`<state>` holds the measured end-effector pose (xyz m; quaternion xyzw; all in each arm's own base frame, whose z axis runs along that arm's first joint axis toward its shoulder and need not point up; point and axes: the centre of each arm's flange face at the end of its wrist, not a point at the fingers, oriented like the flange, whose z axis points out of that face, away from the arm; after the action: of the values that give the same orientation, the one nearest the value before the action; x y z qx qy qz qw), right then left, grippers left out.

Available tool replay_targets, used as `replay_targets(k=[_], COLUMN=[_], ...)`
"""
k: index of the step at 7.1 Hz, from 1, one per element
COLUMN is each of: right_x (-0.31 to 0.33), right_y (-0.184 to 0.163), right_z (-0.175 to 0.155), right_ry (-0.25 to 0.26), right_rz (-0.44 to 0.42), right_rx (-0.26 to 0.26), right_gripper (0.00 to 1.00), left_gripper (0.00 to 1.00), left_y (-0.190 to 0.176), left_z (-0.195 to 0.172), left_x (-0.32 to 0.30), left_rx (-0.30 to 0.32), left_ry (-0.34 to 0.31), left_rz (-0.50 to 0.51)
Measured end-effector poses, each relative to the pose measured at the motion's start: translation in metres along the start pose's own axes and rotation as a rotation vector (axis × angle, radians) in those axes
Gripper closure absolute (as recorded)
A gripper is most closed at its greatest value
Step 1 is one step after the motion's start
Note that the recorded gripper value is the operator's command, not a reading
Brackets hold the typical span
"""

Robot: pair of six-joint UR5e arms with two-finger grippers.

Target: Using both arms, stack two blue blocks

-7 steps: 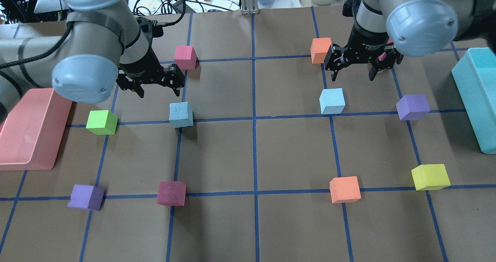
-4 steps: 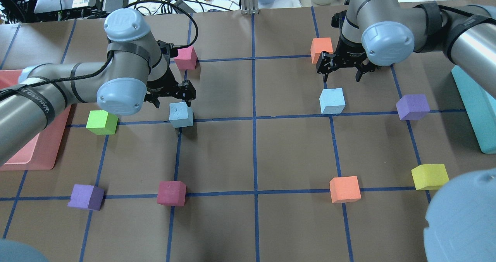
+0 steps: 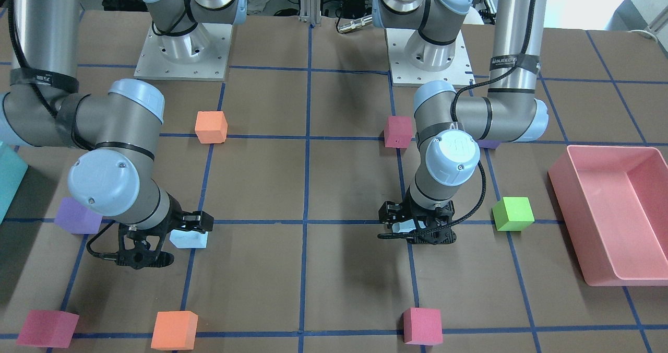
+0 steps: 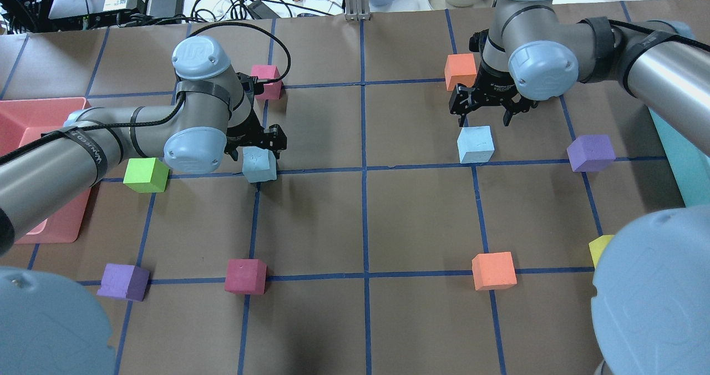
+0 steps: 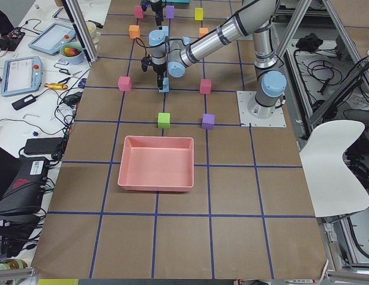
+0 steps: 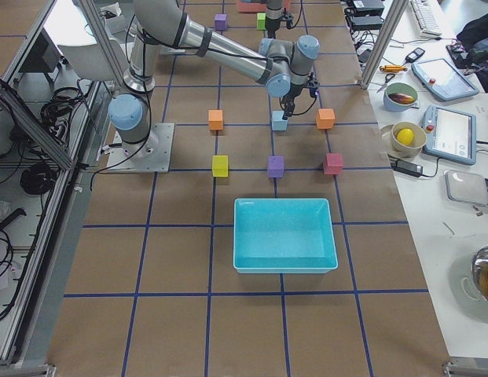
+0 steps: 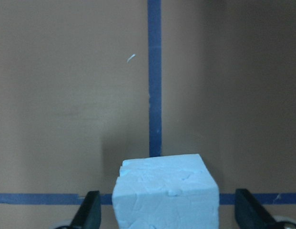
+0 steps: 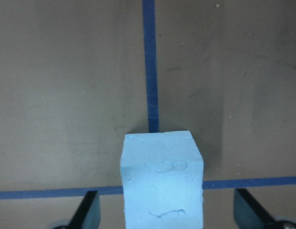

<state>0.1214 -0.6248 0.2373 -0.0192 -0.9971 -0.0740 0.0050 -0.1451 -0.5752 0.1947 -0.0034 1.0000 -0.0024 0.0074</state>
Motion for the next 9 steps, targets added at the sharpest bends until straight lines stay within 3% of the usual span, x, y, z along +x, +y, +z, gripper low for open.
replay_targets(k=[1,2,3,4,6,8,9], right_x=[0.0,-0.001,-0.001,-0.001,-0.001,-0.012,-0.033], right_y=[-0.003,-0.007,-0.01,-0.012,-0.013,-0.008,0.003], right_z=[0.008,0.015,0.022,0.028,0.03,0.014,0.0], right_ry=[0.0,0.0,0.0,0.0,0.008,0.008,0.0], right_rz=[-0.001,-0.001,-0.002,-0.003,-0.007,-0.003,0.002], right_rx=[-0.007,-0.006,-0.007,-0.012,-0.014,0.002,0.011], right_gripper=[0.0,0.12,0.68,1.0,1.0,1.0,1.0], left_gripper=[0.0,0.03,0.06,0.06,0.11,0.34,0.54], left_y=[0.0,0.0,0.001,0.001,0.003,0.004,0.005], left_z=[0.001,0.002,0.004,0.004,0.004,0.007,0.008], left_x=[0.001,0.002,0.003,0.003,0.003,0.003,0.003], left_rx=[0.005,0.004,0.002,0.0,-0.007,-0.013,-0.016], left_ry=[-0.001,-0.002,-0.002,-0.004,-0.01,-0.007,-0.003], left_rz=[-0.002,-0.005,-0.007,-0.008,-0.026,-0.044,-0.046])
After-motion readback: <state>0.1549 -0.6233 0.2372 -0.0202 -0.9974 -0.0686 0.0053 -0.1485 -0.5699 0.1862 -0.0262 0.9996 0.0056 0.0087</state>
